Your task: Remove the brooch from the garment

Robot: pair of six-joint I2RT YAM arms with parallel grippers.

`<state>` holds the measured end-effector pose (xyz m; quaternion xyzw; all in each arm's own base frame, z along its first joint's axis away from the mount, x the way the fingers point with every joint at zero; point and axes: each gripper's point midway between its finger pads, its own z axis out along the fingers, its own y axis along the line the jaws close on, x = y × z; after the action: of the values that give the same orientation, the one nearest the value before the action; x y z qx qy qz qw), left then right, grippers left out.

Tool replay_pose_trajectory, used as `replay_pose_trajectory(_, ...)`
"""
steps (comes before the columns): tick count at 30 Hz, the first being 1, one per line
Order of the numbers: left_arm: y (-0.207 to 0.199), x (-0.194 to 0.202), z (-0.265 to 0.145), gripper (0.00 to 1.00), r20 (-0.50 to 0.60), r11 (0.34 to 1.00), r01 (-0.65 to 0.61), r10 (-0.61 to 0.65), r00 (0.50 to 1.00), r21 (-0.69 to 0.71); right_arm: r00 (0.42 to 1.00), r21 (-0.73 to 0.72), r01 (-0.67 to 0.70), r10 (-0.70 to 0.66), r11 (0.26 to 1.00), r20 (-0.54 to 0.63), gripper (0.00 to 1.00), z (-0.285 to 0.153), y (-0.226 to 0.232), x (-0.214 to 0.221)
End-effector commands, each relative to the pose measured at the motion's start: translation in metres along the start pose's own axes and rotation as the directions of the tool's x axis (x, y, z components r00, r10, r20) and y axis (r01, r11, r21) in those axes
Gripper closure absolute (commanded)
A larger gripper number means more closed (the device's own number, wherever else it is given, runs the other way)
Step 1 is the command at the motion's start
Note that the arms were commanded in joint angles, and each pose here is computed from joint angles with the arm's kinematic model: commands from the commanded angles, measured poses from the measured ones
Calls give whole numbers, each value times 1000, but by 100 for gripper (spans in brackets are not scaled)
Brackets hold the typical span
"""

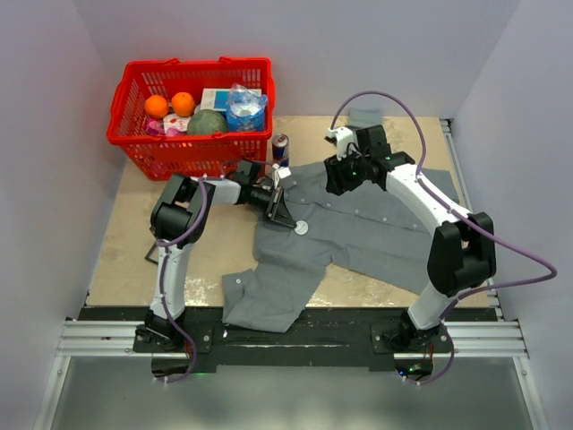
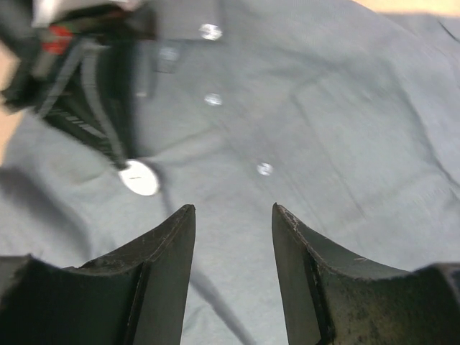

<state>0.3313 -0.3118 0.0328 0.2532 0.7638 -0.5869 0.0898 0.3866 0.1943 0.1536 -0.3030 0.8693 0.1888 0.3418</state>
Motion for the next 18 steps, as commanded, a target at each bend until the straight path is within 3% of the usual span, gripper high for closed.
replay_pose_trajectory(1,-2,-19,-5,100,2,994,-109,109,994,-27,996,118,-79,72,990,58,49,-5,-28,-20)
replay_pose_trajectory(5,-2,-33,-9,100,-29,965,-251,249,968,-74,994,151,-84,71,985,88,46,-6,-37,-30)
replay_pose_trajectory(9,-3,-40,-10,100,-58,949,-300,296,953,-98,995,142,-50,36,989,95,41,-4,-37,-31)
replay_pose_trajectory(12,-3,-46,-13,100,-57,933,-339,334,941,-123,993,35,118,-118,992,-5,41,-2,-21,-7)
replay_pose_trajectory(15,-9,-52,-18,100,-72,902,-406,400,914,-144,951,49,279,-269,959,-150,45,-11,-29,33)
replay_pose_trajectory(18,-10,-45,-23,100,-118,882,-440,425,897,-167,850,-18,462,-448,887,-276,52,-14,-40,76)
